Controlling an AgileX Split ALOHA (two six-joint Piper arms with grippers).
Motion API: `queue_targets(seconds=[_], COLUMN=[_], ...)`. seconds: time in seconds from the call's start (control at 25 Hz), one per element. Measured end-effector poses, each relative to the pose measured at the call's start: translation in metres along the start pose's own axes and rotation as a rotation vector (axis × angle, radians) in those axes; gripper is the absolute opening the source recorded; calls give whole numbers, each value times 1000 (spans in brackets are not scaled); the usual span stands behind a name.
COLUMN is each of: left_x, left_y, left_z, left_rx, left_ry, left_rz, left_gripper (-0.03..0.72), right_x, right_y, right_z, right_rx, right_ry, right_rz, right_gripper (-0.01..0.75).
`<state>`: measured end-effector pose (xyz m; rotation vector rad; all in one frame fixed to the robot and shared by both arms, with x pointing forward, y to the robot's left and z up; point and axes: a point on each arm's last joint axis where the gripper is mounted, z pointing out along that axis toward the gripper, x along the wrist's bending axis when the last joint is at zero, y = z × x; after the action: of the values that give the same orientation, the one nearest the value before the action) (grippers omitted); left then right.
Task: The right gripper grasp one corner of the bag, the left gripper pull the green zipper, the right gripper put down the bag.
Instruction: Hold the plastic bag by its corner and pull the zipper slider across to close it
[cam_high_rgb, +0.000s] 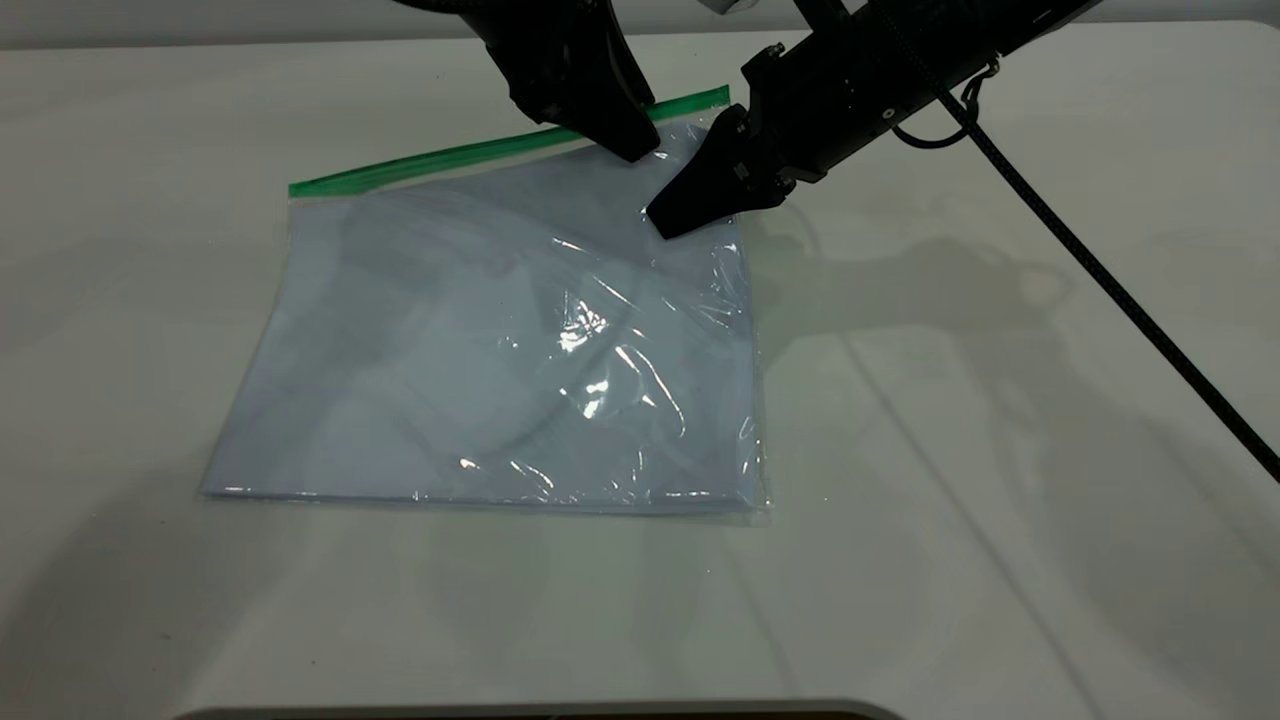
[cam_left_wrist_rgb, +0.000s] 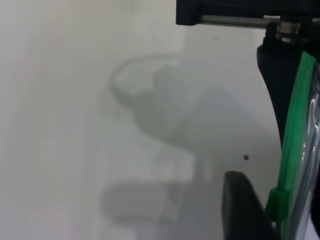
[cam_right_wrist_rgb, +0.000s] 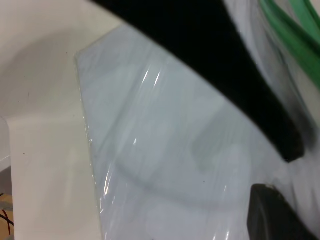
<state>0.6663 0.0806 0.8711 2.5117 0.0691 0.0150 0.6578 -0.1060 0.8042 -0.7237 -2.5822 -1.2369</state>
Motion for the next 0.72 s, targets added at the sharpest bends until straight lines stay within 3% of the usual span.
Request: queue_targets(seconds=[0.36, 0.72], left_x=[-1, 0], left_y=[0, -2], left_z=[0, 0], left_rx=[0, 37], left_ry=[-9, 0], left_rz=[0, -30], left_gripper=[77, 53], right_x=[0, -3], right_y=[0, -1], right_z=[0, -4], right_rx=[0, -11], right_ry=[-1, 0], right_rz=[3, 42], right_gripper=[36, 36])
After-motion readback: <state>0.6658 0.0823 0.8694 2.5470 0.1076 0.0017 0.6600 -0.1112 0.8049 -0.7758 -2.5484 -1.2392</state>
